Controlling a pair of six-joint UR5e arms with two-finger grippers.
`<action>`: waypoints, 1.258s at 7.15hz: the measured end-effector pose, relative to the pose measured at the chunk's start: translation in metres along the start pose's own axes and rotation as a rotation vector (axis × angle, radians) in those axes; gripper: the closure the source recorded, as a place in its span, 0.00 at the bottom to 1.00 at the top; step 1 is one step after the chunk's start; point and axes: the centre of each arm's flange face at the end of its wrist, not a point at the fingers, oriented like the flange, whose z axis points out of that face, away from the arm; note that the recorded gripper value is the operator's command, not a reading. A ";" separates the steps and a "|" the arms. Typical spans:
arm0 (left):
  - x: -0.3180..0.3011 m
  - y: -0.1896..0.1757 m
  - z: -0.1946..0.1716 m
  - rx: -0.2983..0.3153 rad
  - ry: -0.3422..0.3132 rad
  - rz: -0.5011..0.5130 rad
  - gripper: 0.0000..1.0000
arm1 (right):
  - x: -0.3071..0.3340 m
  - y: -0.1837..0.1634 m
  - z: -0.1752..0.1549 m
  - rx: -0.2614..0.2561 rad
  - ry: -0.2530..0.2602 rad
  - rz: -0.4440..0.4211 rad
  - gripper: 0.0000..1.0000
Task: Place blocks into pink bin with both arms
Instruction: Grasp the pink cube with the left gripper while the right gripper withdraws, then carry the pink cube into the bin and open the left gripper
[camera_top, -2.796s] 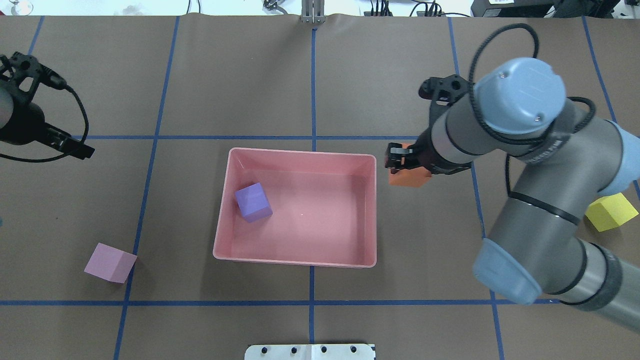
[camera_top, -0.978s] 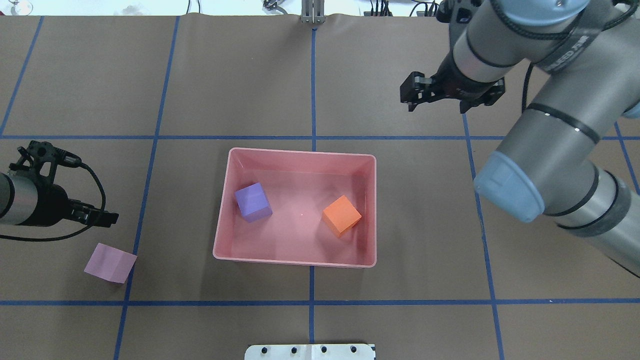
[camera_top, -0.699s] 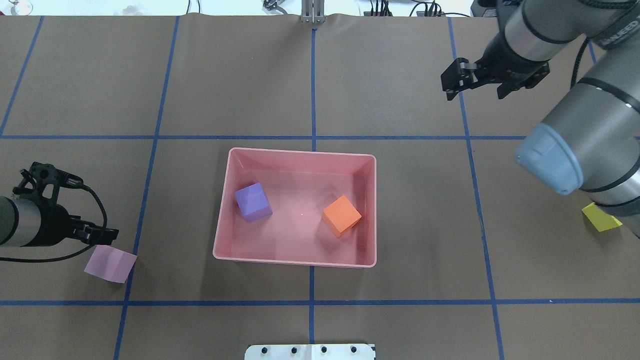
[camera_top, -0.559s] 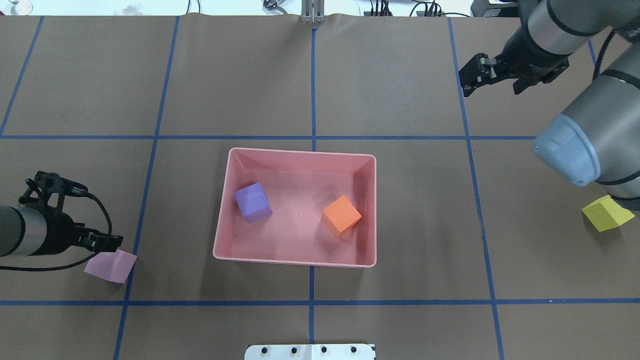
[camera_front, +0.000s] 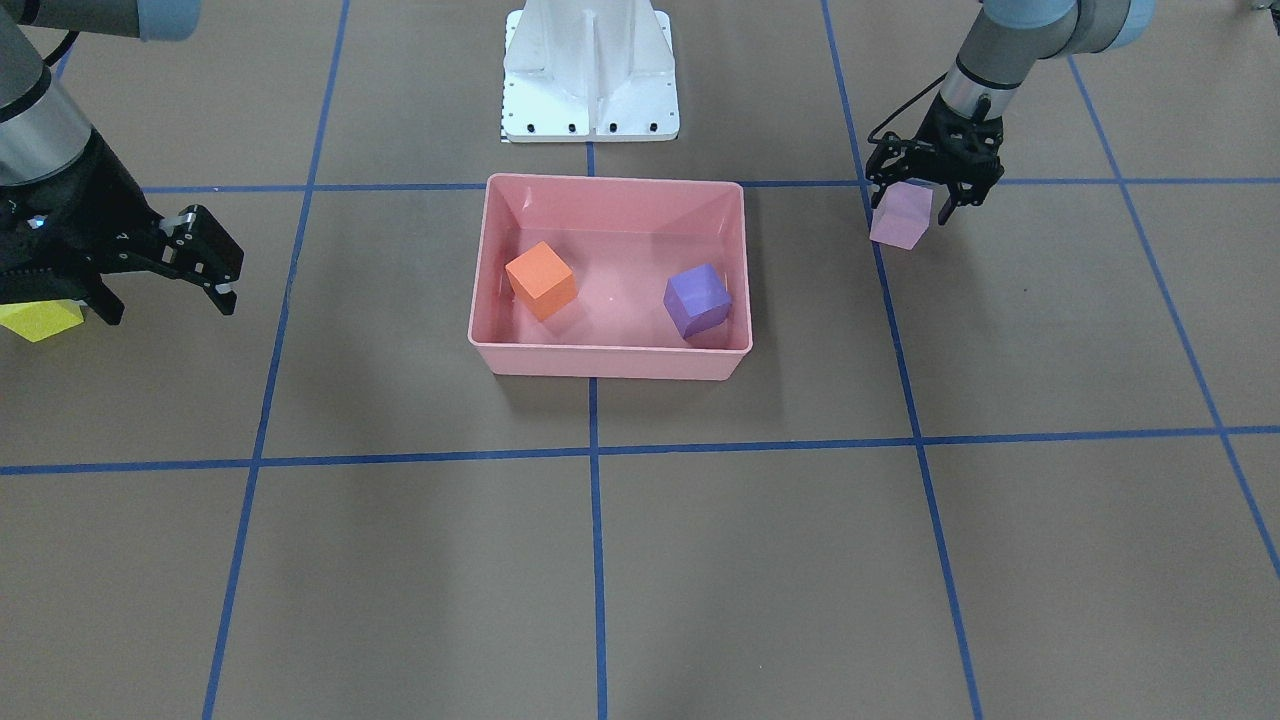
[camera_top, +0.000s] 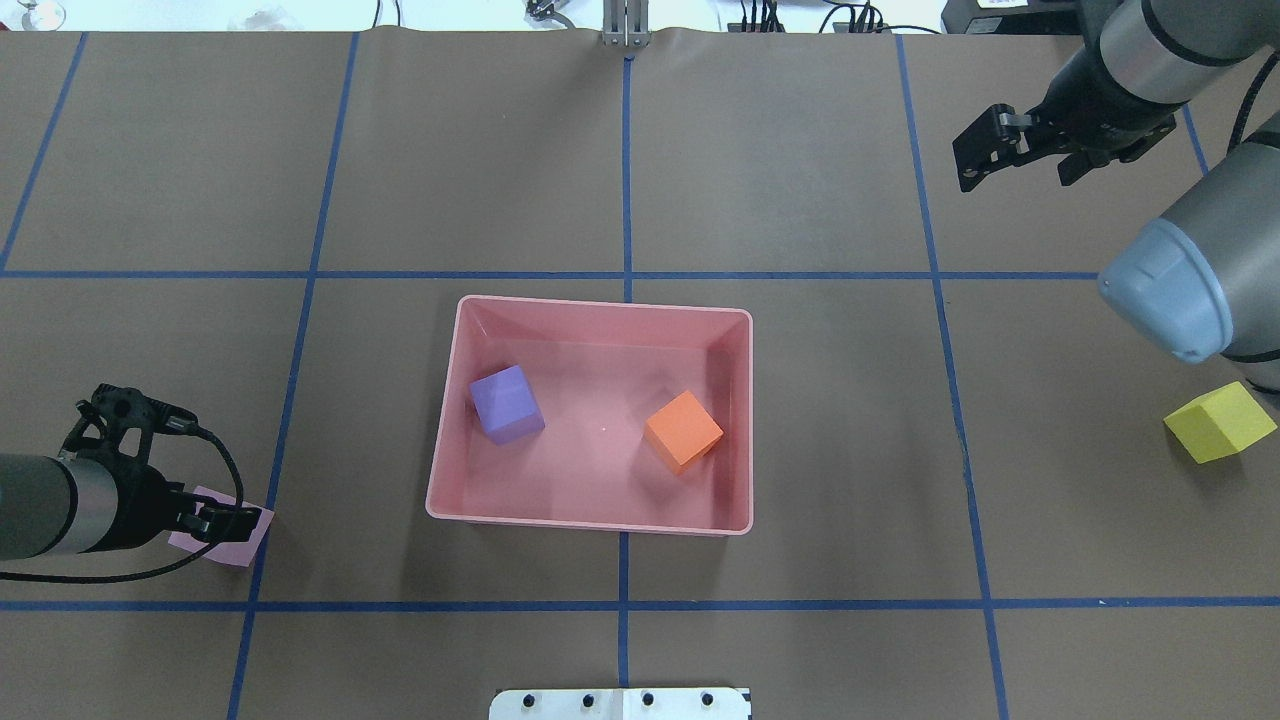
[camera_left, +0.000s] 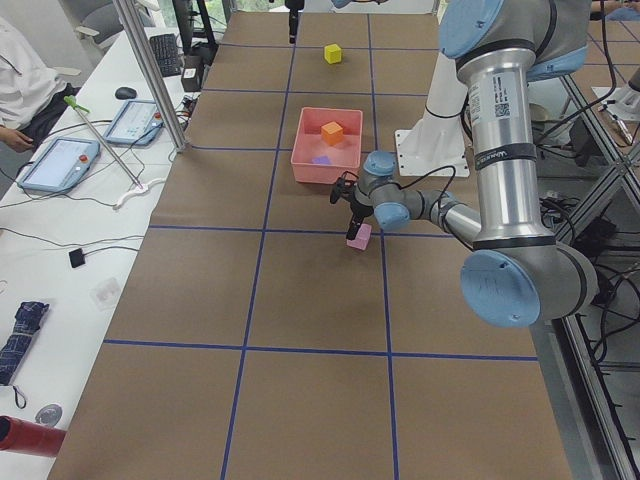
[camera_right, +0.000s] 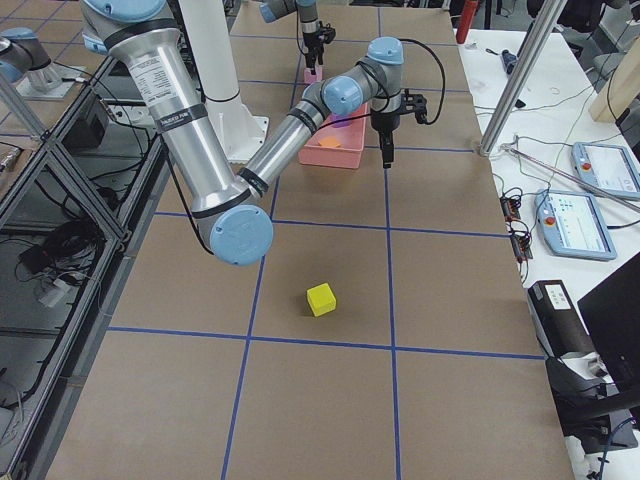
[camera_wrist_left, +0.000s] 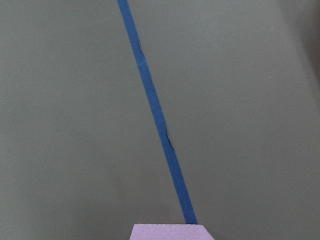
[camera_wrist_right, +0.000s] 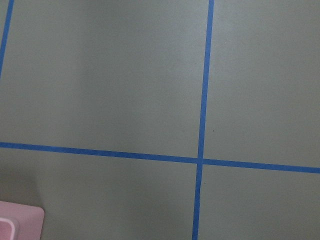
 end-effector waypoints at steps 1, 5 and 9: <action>0.003 0.006 0.007 -0.010 -0.007 0.000 0.02 | 0.005 0.002 0.004 0.000 0.001 -0.001 0.00; 0.019 0.022 0.023 -0.015 -0.016 -0.006 0.76 | 0.058 0.006 0.010 0.002 -0.014 -0.067 0.00; 0.072 -0.032 -0.035 0.026 0.067 -0.044 0.85 | 0.185 0.014 0.004 -0.042 -0.009 -0.186 0.00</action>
